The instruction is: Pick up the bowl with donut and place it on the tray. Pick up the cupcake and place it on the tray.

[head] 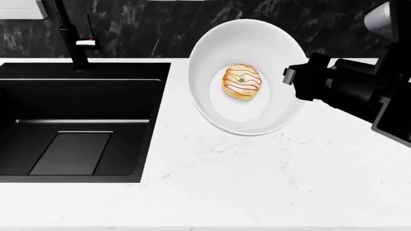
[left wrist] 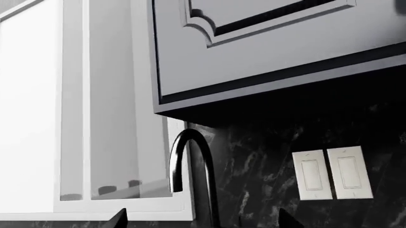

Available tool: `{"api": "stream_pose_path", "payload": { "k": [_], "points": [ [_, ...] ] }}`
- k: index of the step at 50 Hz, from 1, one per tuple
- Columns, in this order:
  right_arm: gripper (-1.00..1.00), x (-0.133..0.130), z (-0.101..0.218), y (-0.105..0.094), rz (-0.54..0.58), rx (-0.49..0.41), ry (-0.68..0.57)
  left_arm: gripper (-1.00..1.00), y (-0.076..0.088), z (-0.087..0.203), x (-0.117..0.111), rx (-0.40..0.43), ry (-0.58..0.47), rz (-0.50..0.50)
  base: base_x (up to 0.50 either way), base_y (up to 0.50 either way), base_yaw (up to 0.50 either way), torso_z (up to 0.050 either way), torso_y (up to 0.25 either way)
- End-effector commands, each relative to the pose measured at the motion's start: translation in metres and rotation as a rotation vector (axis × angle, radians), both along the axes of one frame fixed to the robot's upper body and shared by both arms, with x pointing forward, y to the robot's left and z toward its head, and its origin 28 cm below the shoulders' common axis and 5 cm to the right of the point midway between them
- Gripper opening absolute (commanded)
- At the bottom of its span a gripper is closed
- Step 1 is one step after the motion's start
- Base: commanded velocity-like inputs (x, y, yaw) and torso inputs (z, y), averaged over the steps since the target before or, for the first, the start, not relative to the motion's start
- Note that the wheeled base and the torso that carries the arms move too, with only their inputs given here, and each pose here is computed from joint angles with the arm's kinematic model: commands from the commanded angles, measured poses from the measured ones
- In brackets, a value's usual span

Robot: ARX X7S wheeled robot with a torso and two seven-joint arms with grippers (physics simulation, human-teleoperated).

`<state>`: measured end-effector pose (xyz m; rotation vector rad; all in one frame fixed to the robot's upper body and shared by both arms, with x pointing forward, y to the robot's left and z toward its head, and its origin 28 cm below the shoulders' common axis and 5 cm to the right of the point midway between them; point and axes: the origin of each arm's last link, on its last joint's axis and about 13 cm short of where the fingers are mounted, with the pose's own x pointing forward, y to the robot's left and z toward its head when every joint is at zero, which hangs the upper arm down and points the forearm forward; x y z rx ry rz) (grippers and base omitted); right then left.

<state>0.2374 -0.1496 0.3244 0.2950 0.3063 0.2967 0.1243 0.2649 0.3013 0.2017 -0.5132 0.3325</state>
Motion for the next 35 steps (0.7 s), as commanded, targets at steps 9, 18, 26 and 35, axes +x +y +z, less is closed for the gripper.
{"api": "stream_pose_path", "payload": {
  "k": [9,18,26,35],
  "points": [
    [-1.0,-0.0011,0.0055,-0.0021,-0.011,0.008,-0.039,1.0,-0.0009,0.0001,0.0001,-0.002,-0.001,-0.001,0.0,-0.5,0.0,0.0,0.001],
    [-1.0,-0.002,0.0063,-0.0026,-0.011,0.008,-0.042,1.0,-0.0009,0.0,-0.0003,-0.004,-0.001,-0.002,0.0,-0.5,0.0,0.001,0.0],
    [-1.0,-0.0014,0.0065,-0.0032,-0.016,0.006,-0.043,1.0,-0.0006,-0.0021,0.0012,-0.008,0.003,-0.004,0.0,-0.5,0.0,0.0,0.001],
    [-1.0,-0.0025,0.0073,-0.0035,-0.019,0.005,-0.047,1.0,-0.0007,-0.0014,0.0008,-0.006,0.003,-0.002,0.0,-0.5,0.0,0.0,0.0]
  ]
}}
